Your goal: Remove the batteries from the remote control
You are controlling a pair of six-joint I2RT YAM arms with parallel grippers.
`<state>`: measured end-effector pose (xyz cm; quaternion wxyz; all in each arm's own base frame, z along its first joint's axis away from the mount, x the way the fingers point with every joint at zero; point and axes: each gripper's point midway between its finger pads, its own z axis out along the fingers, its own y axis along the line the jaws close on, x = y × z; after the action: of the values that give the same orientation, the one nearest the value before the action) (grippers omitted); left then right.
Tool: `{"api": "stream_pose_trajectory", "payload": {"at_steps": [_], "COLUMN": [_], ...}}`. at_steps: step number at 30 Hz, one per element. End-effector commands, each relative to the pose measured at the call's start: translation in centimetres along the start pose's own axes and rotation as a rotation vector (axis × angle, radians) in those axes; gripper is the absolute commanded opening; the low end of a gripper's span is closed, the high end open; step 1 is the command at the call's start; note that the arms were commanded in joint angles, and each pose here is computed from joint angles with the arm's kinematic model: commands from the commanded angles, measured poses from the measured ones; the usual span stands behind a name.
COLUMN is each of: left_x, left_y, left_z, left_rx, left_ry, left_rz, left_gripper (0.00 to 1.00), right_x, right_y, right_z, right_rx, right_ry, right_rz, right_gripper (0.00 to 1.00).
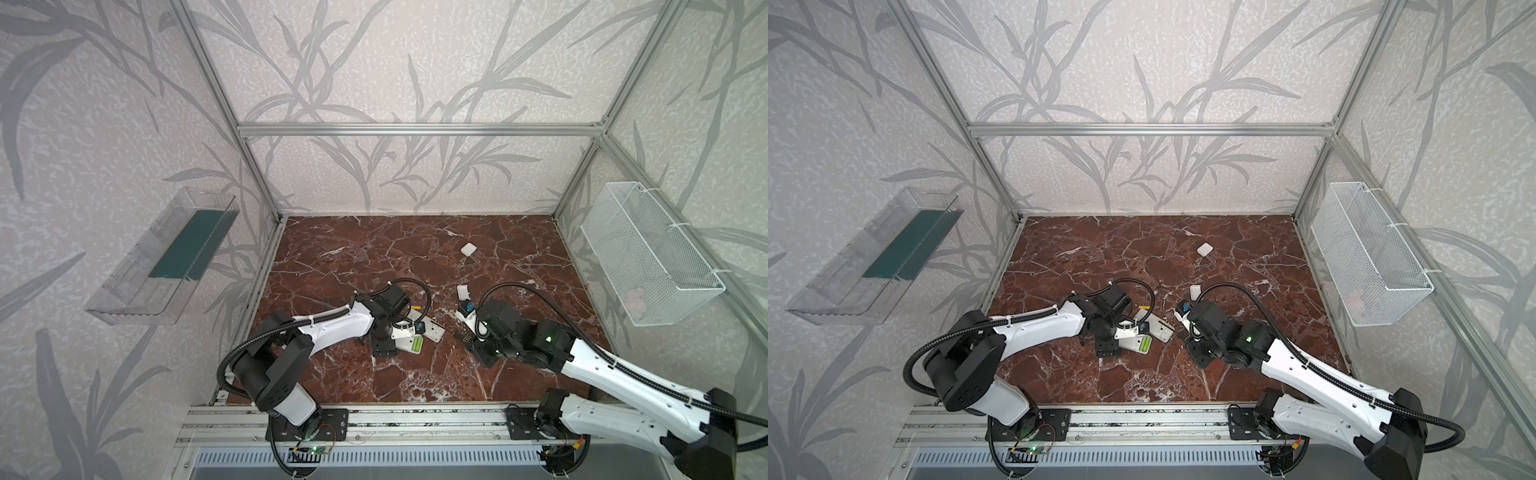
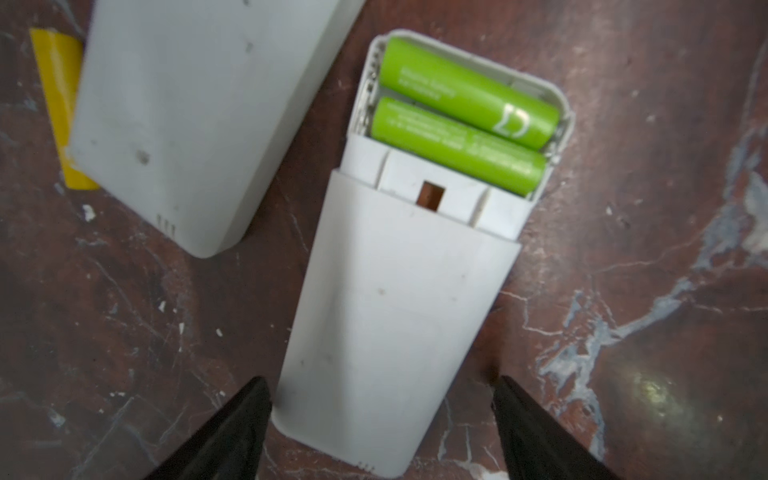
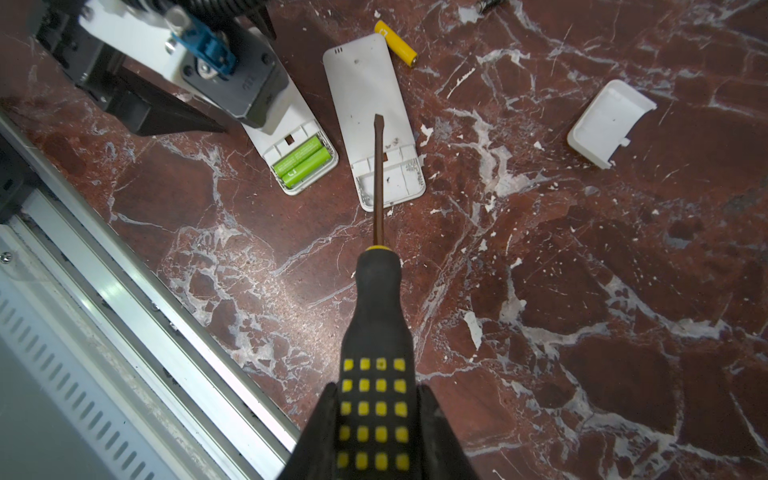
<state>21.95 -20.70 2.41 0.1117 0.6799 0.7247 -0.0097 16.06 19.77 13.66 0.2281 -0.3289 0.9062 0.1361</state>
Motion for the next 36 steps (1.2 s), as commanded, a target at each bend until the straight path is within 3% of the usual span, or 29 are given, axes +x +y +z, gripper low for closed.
{"api": "stream_pose_trajectory", "payload": {"at_steps": [1, 15, 24, 36], "left_x": [-1.0, -4.2, -3.4, -4.6], "left_y": [-1.2, -1.6, -1.1, 4.1], "left_z": [-0.5, -0.7, -0.5, -4.0], "left_rx": [0.062, 0.117, 0.093, -0.066], "left_ry": [-0.019, -0.098, -0.045, -0.199], "left_rz": [-0.022, -0.145, -0.169, -0.389], "left_gripper": [0.81, 0.64, 0.67, 0.69], "right_x": [-0.7, 0.1, 1.0, 2.8], "right_y": [0.5, 1.5, 3.3, 6.1], "right_z": [-0.9, -1.3, -0.8, 1.5], "right_rx": [-0.015, -0.070, -0.138, -0.286], "right_ry": [0.000, 0.041, 0.083, 0.104], "right_rz": [0.018, 0.048, 0.003, 0.051], "right_gripper": [0.00, 0.00, 0.00, 0.00]}}
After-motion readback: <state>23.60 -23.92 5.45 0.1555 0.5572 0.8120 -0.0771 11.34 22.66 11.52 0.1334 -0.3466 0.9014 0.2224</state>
